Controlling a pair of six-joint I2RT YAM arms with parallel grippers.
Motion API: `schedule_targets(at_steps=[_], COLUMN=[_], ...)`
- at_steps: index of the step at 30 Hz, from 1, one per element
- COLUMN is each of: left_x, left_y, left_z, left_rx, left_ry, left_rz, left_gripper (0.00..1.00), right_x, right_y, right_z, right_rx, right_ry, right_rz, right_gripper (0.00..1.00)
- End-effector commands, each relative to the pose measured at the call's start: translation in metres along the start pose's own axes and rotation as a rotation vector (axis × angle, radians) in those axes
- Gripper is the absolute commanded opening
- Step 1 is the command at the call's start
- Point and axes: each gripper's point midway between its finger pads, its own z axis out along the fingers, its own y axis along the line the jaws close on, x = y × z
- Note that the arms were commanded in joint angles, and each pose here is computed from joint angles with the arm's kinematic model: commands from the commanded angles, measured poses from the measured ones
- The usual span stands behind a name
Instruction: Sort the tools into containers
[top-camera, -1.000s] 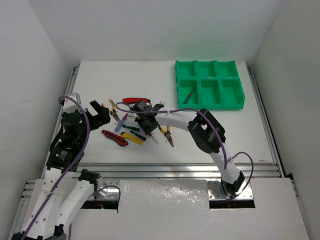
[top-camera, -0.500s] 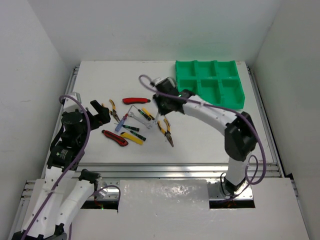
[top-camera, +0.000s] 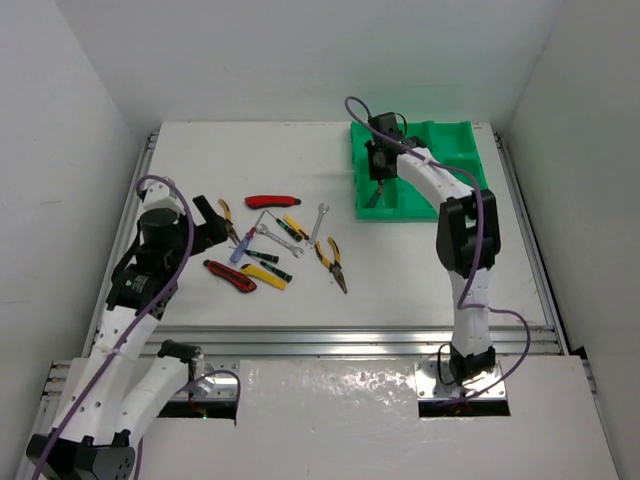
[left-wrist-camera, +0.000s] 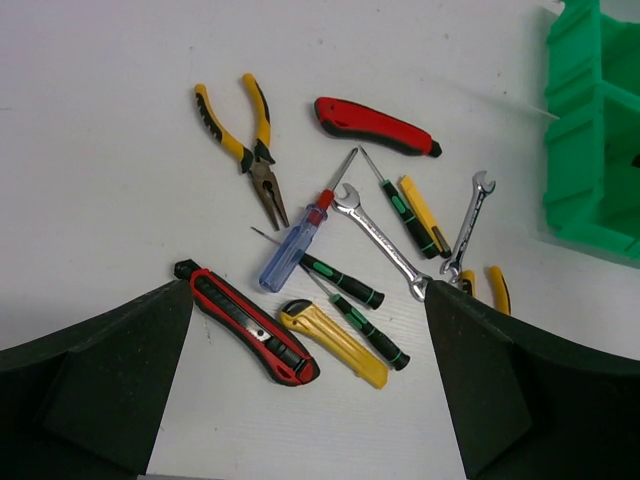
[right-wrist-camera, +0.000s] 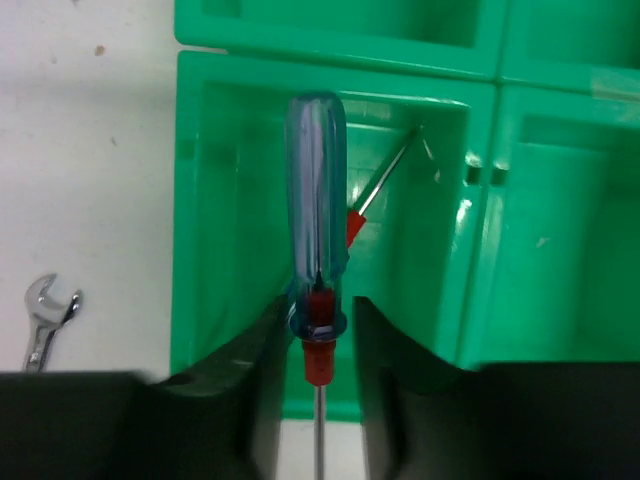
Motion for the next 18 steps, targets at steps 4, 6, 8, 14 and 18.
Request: schedule_targets(at_steps=[4,6,8,14,18], left_x=[-0.008,-0.007,-0.002,0.047,0.091], left_y=[-0.007,-0.008,-0.004,0.001,-0.002], left_z=[0.005,0.007,0.013,0.055,0.092], left_rx=[0.037,0.04,0.011,-0.064,-0.103], left_ry=[-0.021,-0.016,0.005,0.282,0.545], left_rz=[0.009,0.013,0.016,0.07,0.123], left_gripper=[1.0,1.0,1.0,0.99,0.98], right_x=[-0.02,-0.026,-0.041,-0.042,0.015], right_y=[0.0,0.0,-0.002,0.018,0.05], right_z=[0.006,-0.001,-0.021,-0.119,-0.167], right_rx=[-0.028,-0.032,-0.044,-0.242,-0.43], right_ry=[-0.02,-0.029,-0.064,-0.125,-0.124], right_rz=[-0.047,-0.051,-0.05,0.049,0.063], right_gripper=[0.87,0.92,0.92,0.92,0.91])
